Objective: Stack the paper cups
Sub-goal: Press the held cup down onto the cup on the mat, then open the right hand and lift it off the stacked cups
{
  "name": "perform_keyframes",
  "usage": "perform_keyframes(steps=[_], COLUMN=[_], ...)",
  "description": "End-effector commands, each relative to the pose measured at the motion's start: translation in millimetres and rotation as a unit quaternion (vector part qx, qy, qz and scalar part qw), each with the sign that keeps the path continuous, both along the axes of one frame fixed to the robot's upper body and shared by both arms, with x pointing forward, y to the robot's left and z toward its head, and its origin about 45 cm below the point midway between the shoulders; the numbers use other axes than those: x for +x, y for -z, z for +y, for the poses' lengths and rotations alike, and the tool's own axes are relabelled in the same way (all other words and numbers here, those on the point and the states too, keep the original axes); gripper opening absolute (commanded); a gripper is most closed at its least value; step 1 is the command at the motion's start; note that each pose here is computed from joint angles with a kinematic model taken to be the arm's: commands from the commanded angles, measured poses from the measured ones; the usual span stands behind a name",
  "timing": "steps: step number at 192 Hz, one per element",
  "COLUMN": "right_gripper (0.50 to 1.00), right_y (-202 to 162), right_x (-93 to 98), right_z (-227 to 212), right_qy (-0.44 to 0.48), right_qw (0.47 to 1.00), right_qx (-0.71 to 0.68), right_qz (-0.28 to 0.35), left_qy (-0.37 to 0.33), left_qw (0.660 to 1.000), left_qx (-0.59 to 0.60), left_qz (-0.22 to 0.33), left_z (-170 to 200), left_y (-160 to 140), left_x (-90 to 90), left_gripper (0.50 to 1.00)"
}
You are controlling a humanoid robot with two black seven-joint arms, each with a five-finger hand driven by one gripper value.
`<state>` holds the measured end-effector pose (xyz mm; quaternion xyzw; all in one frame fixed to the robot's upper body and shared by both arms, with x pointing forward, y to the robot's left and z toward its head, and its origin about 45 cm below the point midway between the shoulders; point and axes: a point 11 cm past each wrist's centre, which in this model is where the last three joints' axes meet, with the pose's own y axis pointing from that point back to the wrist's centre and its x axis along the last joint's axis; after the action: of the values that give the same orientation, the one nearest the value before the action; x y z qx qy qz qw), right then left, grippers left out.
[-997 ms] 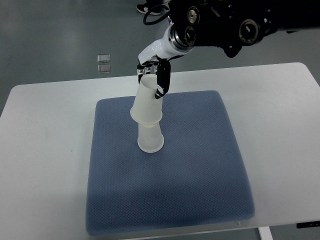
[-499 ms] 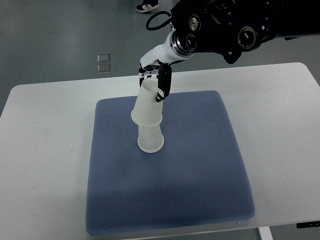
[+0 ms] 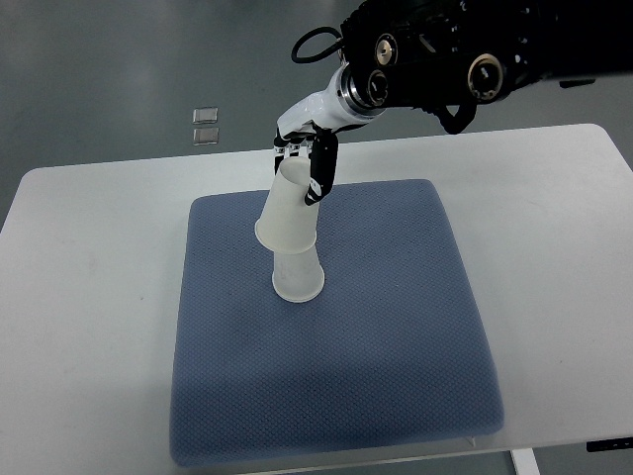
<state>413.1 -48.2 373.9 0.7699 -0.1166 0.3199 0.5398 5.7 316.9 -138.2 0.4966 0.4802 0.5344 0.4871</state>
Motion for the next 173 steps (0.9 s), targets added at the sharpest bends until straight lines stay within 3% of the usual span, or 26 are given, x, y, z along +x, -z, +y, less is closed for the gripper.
perform_keyframes(steps=[1, 88, 173], right_gripper=[0.711, 0.772, 0.787], right_y=[1.3, 9.6, 14.5], right_x=[0.5, -1.3, -0.4], right_z=[-0.7, -3.5, -5.2], right_qy=[0.002, 0.006, 0.01], right_qw=[1.0, 1.0, 1.0], right_qx=[0.0, -0.002, 0.0], right_qz=[-0.001, 0.002, 0.002], left_qy=[0.0, 0.0, -0.001], left_qw=[1.0, 1.0, 1.0], left_qx=[-0.001, 0.0, 0.0], left_qz=[0.0, 0.0, 0.0], left_z=[-0.5, 0.1, 0.1], left_y=[0.0, 0.0, 0.0], left_x=[0.0, 0.0, 0.0], left_gripper=[1.0, 1.0, 1.0])
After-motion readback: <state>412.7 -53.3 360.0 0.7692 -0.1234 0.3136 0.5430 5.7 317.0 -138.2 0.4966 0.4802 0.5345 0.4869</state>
